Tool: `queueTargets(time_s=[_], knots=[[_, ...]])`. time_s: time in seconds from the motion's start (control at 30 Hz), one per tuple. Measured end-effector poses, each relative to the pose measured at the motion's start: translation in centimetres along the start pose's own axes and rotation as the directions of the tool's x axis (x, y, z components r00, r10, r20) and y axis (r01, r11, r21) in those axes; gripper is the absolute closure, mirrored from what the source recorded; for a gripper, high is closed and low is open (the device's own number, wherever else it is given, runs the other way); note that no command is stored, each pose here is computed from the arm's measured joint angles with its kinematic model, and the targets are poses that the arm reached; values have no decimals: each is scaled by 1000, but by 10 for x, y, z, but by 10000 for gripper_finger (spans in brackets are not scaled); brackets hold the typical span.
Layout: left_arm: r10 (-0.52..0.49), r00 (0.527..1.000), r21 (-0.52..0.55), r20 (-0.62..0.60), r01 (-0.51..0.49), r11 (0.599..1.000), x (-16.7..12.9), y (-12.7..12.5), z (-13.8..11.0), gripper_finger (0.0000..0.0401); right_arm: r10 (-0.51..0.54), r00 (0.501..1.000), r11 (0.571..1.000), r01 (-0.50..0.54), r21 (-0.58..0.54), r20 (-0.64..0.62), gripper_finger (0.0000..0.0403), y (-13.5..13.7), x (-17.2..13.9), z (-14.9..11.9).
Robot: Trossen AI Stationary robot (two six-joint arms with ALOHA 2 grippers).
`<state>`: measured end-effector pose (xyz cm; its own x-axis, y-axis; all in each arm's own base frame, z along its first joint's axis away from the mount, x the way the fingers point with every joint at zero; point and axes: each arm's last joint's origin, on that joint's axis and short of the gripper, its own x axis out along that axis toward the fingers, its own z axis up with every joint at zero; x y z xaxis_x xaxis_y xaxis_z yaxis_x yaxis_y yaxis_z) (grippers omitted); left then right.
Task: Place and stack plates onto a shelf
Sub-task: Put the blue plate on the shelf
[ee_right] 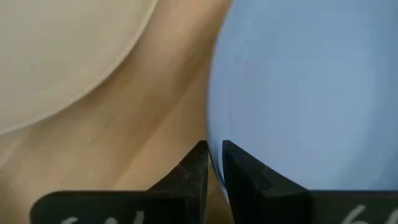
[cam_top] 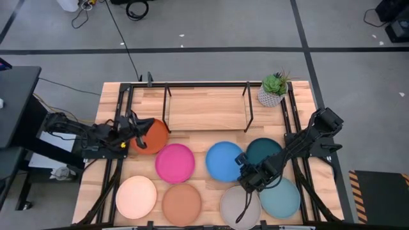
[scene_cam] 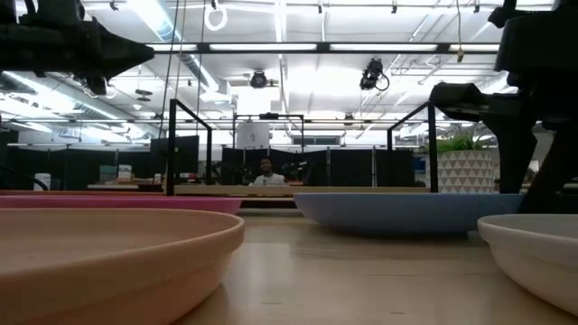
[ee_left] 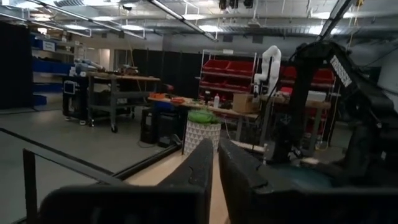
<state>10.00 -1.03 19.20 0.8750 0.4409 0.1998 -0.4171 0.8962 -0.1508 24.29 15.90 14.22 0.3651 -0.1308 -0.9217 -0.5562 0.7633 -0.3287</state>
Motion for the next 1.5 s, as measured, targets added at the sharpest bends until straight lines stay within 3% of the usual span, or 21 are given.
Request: queueTargets(time_s=[0.33, 0.57, 0.8, 0.93, 1.17, 1.3, 1.5], knots=[[-30, 999, -12, -12, 30, 999, 0, -1, -1, 288, -12, 1000, 996, 12, -83, 4, 360, -8, -13, 13], [-50, 999, -11, -14, 50, 999, 0, -2, -2, 282, -123, 990, 987, 115, -109, -68, 360, -20, -31, 21], [-124, 992, -73, -38, 121, 990, 0, -4, -5, 282, -71, 996, 997, 69, -33, -56, 358, -30, -30, 23], [-186, 981, -115, -50, 180, 977, -1, -5, -6, 282, 36, 999, 999, -36, -7, -33, 340, -29, -23, 20], [-212, 974, -151, -81, 198, 968, -1, -6, -9, 282, 35, 999, 999, -34, 26, -28, 281, -27, -23, 20], [-211, 973, -146, -92, 196, 970, -1, -6, -10, 282, 90, 996, 995, -89, 46, -19, 251, -25, -23, 20], [-208, 972, -124, -109, 194, 973, -1, -6, -12, 282, 90, 996, 995, -90, 31, 7, 244, -21, -12, 14]])
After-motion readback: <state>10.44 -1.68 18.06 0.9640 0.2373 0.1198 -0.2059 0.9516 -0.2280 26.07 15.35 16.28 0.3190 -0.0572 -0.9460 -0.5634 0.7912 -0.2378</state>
